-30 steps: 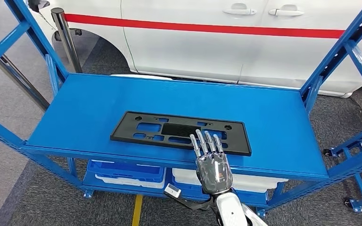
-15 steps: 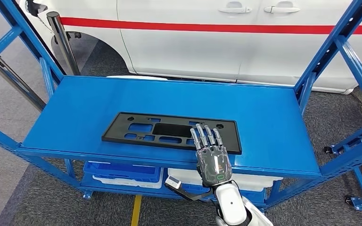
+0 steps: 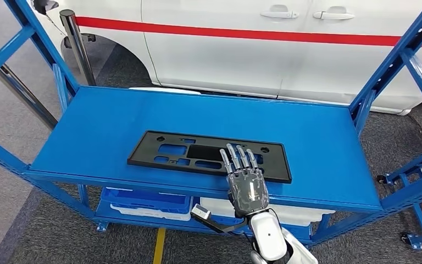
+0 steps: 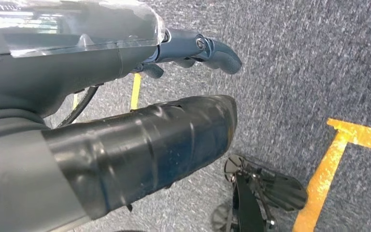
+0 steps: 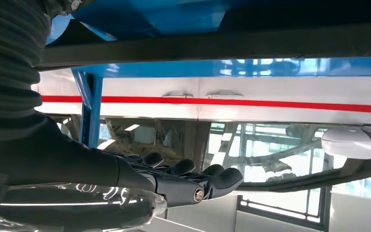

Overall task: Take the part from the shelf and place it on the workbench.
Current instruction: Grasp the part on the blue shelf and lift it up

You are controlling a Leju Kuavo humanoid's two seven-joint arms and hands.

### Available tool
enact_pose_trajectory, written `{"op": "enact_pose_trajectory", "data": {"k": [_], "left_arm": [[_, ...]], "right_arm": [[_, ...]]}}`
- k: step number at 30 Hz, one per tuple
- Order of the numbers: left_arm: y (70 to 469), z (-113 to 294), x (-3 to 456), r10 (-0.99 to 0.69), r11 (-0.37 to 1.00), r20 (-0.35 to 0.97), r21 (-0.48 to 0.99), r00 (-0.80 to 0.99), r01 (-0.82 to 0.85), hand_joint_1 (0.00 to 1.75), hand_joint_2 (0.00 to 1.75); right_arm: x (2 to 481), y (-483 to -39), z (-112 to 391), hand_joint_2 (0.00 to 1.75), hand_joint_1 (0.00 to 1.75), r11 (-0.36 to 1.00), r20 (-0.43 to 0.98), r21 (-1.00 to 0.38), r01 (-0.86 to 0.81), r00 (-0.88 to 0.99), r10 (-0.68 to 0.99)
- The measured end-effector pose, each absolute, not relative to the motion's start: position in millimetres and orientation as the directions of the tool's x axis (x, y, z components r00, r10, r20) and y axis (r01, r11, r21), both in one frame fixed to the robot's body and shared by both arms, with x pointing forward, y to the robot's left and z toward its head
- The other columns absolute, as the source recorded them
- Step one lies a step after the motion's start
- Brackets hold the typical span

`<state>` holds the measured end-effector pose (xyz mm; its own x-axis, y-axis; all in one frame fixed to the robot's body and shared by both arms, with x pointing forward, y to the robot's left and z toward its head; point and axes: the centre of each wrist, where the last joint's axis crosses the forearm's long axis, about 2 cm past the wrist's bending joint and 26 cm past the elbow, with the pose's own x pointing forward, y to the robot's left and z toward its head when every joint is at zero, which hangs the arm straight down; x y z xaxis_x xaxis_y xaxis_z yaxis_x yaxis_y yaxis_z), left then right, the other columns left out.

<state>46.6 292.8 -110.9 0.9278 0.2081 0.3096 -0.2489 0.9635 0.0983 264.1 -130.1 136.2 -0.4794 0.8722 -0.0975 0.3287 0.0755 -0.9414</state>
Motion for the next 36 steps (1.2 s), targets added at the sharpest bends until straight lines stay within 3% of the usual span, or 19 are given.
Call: {"op": "enact_pose_trajectory", "data": {"k": [14, 21, 36], "left_arm": [[292.7, -111.0, 45.3, 0.203, 0.964, 0.319, 0.103, 0.926, -0.246, 0.0, 0.0], [293.8, -111.0, 45.6, 0.198, 0.963, 0.34, 0.105, 0.919, -0.246, 0.0, 0.0], [294.3, -111.0, 45.4, 0.214, 0.958, 0.356, 0.105, 0.91, -0.267, 0.0, 0.0]], "right_arm": [[266.4, -129.4, 138.1, 1.75, 0.0, 0.095, -0.069, -0.949, 0.3, -0.492, 0.868], [268.6, -130.4, 138.3, 1.75, 0.0, 0.152, 0.029, -0.969, 0.192, -0.527, 0.849], [281.1, -141.0, 137.2, 1.75, 0.0, 0.166, 0.094, -0.982, 0.093, -0.523, 0.847]]}}
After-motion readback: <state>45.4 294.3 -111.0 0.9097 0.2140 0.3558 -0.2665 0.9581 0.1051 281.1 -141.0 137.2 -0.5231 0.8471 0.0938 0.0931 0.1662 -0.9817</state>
